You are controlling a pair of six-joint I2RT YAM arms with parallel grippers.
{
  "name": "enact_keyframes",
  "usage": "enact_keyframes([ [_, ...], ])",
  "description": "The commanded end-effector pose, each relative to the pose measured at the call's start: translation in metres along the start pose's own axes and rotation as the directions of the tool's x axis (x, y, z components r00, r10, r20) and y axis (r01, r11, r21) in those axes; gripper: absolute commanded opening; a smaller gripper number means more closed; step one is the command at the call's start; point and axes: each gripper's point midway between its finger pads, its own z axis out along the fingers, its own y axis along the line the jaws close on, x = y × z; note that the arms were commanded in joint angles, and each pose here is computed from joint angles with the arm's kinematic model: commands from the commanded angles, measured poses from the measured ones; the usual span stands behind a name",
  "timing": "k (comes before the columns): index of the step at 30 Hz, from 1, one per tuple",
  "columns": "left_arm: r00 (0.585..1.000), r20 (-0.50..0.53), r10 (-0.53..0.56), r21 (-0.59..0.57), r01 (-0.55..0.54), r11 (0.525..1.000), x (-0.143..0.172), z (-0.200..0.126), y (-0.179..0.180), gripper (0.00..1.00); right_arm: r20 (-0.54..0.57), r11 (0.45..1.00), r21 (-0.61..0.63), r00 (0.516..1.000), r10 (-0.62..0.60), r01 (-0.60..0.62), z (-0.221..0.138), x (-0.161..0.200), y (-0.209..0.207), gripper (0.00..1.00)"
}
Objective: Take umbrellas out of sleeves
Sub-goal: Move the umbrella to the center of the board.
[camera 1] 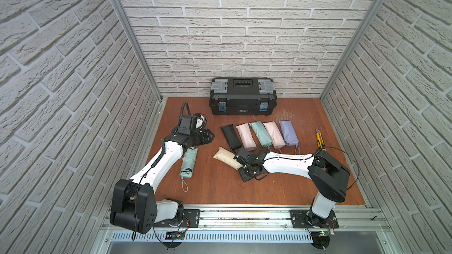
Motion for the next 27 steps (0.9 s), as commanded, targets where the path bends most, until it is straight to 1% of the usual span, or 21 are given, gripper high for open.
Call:
enact_keyframes([
  [1,1.0,0.011,-0.01,-0.036,0.01,0.999,0.009,0.001,-0.004,0.44,-0.019,0.999,0.02,0.999,-0.04,0.04,-0.004,0.014,-0.009,0.03],
  [8,0.999,-0.025,0.019,-0.064,-0.021,0.998,0.026,0.019,-0.007,0.45,-0.016,0.999,0.021,0.999,-0.043,0.043,-0.01,0.026,-0.017,0.03],
  [12,0.998,-0.048,0.045,-0.051,-0.047,0.998,0.033,0.032,-0.008,0.44,-0.016,0.998,0.047,0.999,-0.035,0.036,-0.012,0.029,-0.024,0.03],
  [16,0.994,-0.072,0.082,-0.033,-0.084,0.996,0.036,0.046,-0.009,0.46,-0.008,0.998,0.069,1.0,-0.009,0.009,-0.017,0.029,-0.028,0.03],
  [20,0.986,-0.123,0.115,-0.023,-0.119,0.993,0.039,0.065,-0.008,0.46,-0.004,0.997,0.068,1.0,0.031,-0.031,-0.019,0.029,-0.029,0.03],
  [23,0.983,-0.145,0.108,-0.014,-0.112,0.994,0.039,0.079,-0.008,0.46,-0.019,0.996,0.076,0.999,0.048,-0.046,-0.017,0.032,-0.03,0.03],
  [27,0.988,-0.132,0.077,-0.021,-0.081,0.996,0.031,0.091,-0.007,0.46,-0.036,0.996,0.073,0.998,0.051,-0.049,-0.013,0.034,-0.029,0.03],
])
